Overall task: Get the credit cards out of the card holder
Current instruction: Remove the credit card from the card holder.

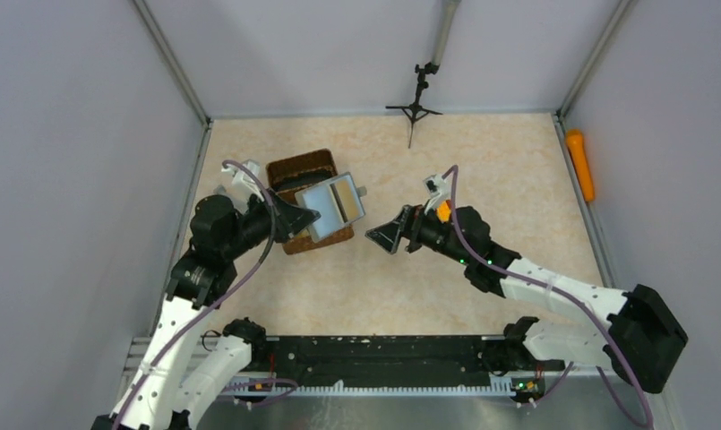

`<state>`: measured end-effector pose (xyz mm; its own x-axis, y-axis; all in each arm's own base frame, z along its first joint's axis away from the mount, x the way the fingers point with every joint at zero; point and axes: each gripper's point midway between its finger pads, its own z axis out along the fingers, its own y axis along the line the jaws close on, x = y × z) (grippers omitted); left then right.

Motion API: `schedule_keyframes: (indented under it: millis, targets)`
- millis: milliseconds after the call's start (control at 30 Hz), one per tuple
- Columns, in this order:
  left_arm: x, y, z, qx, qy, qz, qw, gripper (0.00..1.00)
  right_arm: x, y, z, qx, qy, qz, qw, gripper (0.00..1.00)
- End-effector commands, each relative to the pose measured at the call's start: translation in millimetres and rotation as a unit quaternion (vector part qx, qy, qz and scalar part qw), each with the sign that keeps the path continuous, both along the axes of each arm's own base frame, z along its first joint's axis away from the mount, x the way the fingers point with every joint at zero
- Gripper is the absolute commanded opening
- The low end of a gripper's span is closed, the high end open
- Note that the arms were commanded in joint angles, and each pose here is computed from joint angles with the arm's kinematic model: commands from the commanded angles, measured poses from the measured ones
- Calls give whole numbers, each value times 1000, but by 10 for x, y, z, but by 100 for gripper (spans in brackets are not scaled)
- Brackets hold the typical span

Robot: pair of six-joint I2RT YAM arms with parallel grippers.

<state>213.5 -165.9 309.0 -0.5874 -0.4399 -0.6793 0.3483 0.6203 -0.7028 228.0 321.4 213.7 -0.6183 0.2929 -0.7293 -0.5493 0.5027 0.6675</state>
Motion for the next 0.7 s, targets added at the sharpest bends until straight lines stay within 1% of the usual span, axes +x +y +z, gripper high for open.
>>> schedule_keyframes:
  millis: [0, 33, 133, 233, 400, 467, 533, 567, 600, 667]
  targets:
    - [-105, -273, 354, -93, -55, -85, 990, 0, -123, -180, 404, 65, -64, -1, 996, 96]
    - [-121, -326, 320, -109, -43, -101, 988, 0, -132, -212, 449, 74, -66, -3, 995, 97]
    - [-235, -454, 353, -147, -35, -160, 975, 0, -122, -273, 522, 87, -58, -15, 994, 97]
    - [-303, -500, 400, -177, -41, -188, 965, 0, -139, -318, 620, 112, -55, -21, 992, 97]
    - [-416, -545, 380, -193, -39, -220, 956, 0, -154, -400, 762, 155, -48, -31, 986, 97]
    - [-483, -578, 375, -200, -37, -243, 949, 0, -188, -410, 823, 171, -44, -22, 984, 95]
    - [-540, -608, 352, -206, -31, -262, 942, 0, -236, -399, 881, 189, -37, -6, 981, 91]
    - [-557, -616, 354, -207, -34, -266, 941, 0, -259, -397, 916, 200, -35, 2, 979, 85]
    - [-564, -621, 344, -206, -34, -267, 941, 0, -274, -400, 945, 209, -32, 7, 977, 79]
    - [-568, -624, 323, -204, -35, -268, 941, 0, -306, -405, 1015, 229, -29, 16, 973, 59]
